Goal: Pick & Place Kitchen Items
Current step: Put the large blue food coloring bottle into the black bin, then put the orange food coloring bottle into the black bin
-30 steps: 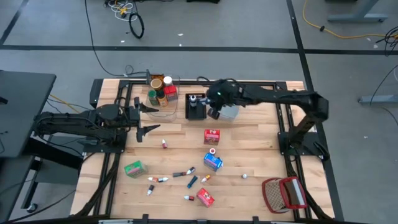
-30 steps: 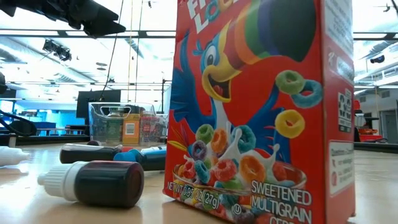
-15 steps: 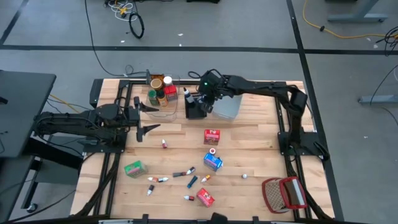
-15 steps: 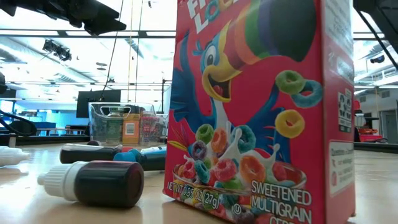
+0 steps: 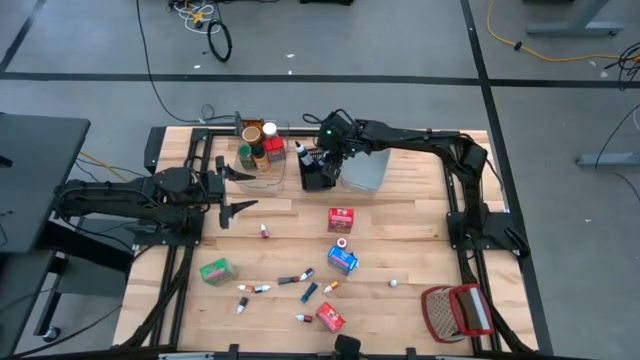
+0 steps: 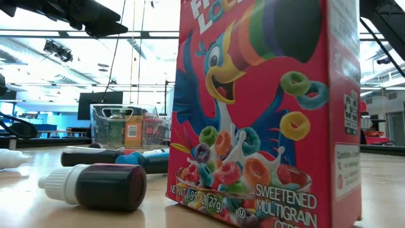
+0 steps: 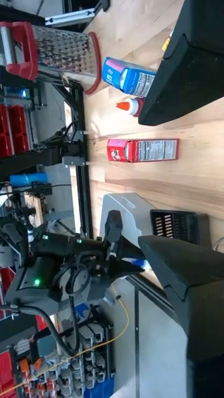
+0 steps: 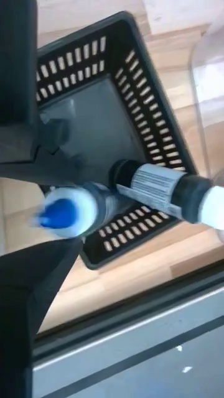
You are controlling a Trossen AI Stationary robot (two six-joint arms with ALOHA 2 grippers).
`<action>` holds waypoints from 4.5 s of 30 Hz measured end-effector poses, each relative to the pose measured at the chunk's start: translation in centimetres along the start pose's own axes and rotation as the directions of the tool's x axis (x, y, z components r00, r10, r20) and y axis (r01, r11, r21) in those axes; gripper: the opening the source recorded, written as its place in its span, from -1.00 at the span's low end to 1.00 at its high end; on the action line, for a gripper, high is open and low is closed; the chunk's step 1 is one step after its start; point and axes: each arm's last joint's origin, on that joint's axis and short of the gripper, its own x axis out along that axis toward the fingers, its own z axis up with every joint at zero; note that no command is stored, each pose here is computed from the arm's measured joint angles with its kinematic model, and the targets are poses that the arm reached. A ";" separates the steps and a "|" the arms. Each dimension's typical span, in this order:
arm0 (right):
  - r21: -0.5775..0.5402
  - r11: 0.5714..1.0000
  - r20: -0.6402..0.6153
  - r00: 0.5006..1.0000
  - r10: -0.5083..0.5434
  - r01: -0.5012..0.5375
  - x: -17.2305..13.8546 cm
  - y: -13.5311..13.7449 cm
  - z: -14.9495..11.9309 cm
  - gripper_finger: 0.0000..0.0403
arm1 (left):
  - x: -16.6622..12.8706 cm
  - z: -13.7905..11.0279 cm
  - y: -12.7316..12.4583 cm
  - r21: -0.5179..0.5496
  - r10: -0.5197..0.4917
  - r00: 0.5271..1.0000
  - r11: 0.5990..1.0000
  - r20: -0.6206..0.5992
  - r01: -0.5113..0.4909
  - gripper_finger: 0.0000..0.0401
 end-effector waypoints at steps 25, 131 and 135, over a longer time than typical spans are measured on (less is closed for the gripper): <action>0.010 0.994 0.521 0.848 -0.095 0.105 -2.1 -0.8 5.1 0.16 | 0.0 -0.1 0.0 -0.005 -0.002 1.000 1.000 -0.014 0.002 0.55; -0.157 0.924 -0.329 0.901 0.283 -0.348 -7.0 21.3 -7.9 0.30 | 6.5 -3.9 -2.5 -0.196 -0.208 0.955 0.966 -0.213 0.167 0.55; -0.158 0.923 -0.291 0.910 0.296 -0.350 -6.7 21.4 -7.8 0.26 | 6.5 -3.9 -2.5 -0.198 -0.208 0.955 0.966 -0.213 0.166 0.55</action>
